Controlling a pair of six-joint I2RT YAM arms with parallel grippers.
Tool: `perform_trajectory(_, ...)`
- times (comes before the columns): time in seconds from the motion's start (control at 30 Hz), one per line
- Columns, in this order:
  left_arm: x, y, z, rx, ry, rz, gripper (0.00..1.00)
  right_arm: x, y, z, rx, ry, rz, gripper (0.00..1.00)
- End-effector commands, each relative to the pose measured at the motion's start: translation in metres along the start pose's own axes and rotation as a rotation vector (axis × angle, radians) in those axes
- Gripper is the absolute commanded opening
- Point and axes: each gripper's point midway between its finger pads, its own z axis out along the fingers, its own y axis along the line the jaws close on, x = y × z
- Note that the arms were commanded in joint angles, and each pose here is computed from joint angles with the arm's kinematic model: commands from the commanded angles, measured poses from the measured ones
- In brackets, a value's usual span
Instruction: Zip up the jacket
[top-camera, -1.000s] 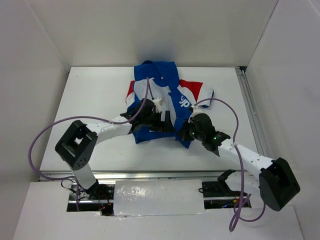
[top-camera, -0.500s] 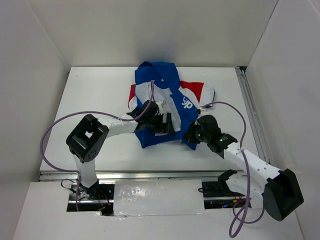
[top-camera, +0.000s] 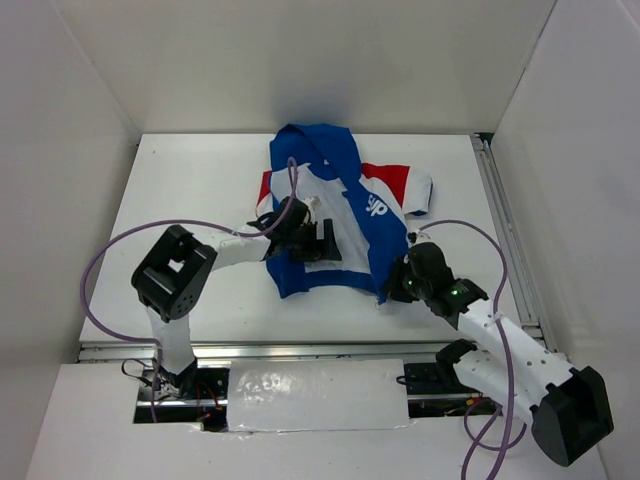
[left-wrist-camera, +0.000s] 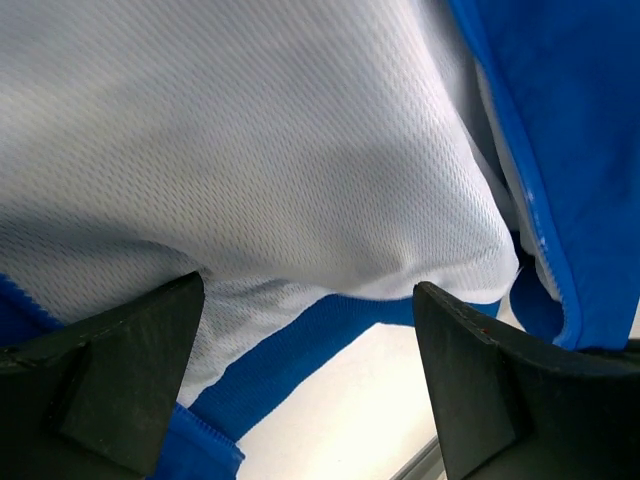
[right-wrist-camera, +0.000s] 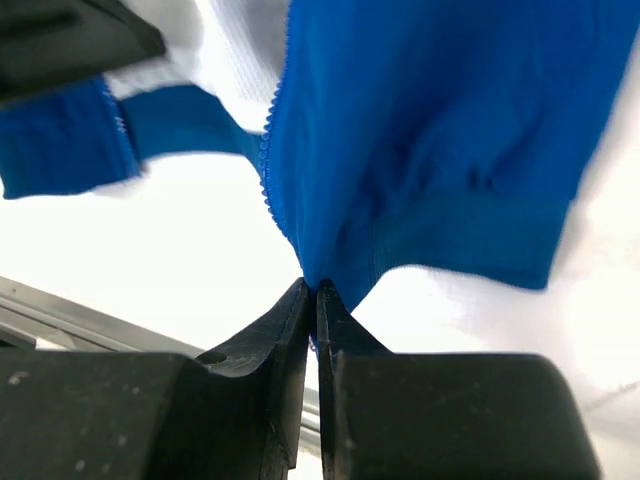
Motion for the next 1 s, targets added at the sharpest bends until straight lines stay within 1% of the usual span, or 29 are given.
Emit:
perform_trajectory(0.0,0.012,0.053,-0.006,-0.163,0.032,-0.069,0.99,0.011,-0.013,-0.007,0.054,0.022,0.051,0.14)
perform_trajectory(0.07,0.013,0.057,-0.011,-0.162,0.032,-0.079,0.99,0.01,-0.009,-0.01,0.029,0.02,0.046,0.12)
perform_trajectory(0.1,0.012,0.058,-0.013,-0.158,0.023,-0.077,0.99,0.011,-0.005,-0.011,0.0,0.017,0.047,0.08)
perform_trajectory(0.13,0.006,0.053,-0.014,-0.133,-0.001,-0.054,0.99,0.004,0.003,-0.01,-0.046,-0.009,0.028,0.0)
perform_trajectory(0.2,0.003,0.041,-0.019,-0.072,-0.02,-0.013,0.99,-0.001,0.017,-0.01,-0.118,-0.035,0.027,0.0)
perform_trajectory(0.23,-0.004,0.034,-0.024,-0.053,-0.037,0.001,0.99,-0.013,0.028,-0.011,-0.174,-0.081,0.017,0.0)
perform_trajectory(0.27,-0.008,0.03,-0.026,-0.046,-0.041,0.009,0.99,-0.017,0.036,-0.011,-0.212,-0.094,0.01,0.0)
perform_trajectory(0.3,-0.011,0.026,-0.029,-0.038,-0.042,0.029,0.99,-0.016,0.046,-0.012,-0.264,-0.079,0.013,0.0)
perform_trajectory(0.33,-0.019,0.015,-0.036,-0.012,-0.063,0.049,0.99,-0.025,0.057,-0.014,-0.312,-0.108,0.003,0.0)
perform_trajectory(0.4,-0.024,-0.006,-0.046,0.065,-0.075,0.114,0.99,-0.032,0.065,-0.012,-0.337,-0.112,0.011,0.0)
perform_trajectory(0.43,-0.032,-0.023,-0.059,0.118,-0.114,0.158,0.99,-0.039,0.07,-0.012,-0.357,-0.136,0.014,0.0)
perform_trajectory(0.47,-0.033,-0.034,-0.067,0.151,-0.125,0.19,0.99,-0.041,0.073,-0.011,-0.369,-0.141,0.015,0.0)
perform_trajectory(0.5,-0.029,-0.047,-0.072,0.175,-0.133,0.247,0.99,-0.042,0.076,-0.008,-0.377,-0.133,0.025,0.0)
perform_trajectory(0.53,-0.035,-0.062,-0.087,0.196,-0.179,0.287,0.99,-0.042,0.079,-0.008,-0.395,-0.121,0.022,0.0)
perform_trajectory(0.6,-0.032,-0.071,-0.098,0.165,-0.199,0.317,0.99,-0.049,0.087,-0.009,-0.426,-0.14,0.018,0.0)
perform_trajectory(0.63,-0.031,-0.073,-0.109,0.156,-0.208,0.312,0.99,-0.053,0.088,-0.009,-0.432,-0.152,0.016,0.0)
perform_trajectory(0.67,-0.027,-0.07,-0.116,0.143,-0.2,0.29,0.99,-0.055,0.088,-0.009,-0.432,-0.162,0.015,0.0)
perform_trajectory(0.77,-0.021,-0.059,-0.136,0.1,-0.23,0.243,0.99,-0.056,0.09,-0.011,-0.444,-0.167,-0.002,0.0)
perform_trajectory(0.8,-0.012,-0.045,-0.137,0.066,-0.211,0.196,0.99,-0.057,0.089,-0.009,-0.438,-0.165,-0.004,0.0)
perform_trajectory(0.87,-0.013,-0.031,-0.148,0.033,-0.234,0.139,0.99,-0.056,0.087,-0.007,-0.428,-0.16,-0.001,0.0)
perform_trajectory(0.9,-0.002,-0.016,-0.148,-0.006,-0.199,0.105,0.99,-0.055,0.087,-0.006,-0.426,-0.158,-0.005,0.0)
perform_trajectory(0.97,0.004,0.006,-0.148,-0.077,-0.176,0.039,0.99,-0.051,0.084,-0.001,-0.41,-0.138,0.0,0.0)
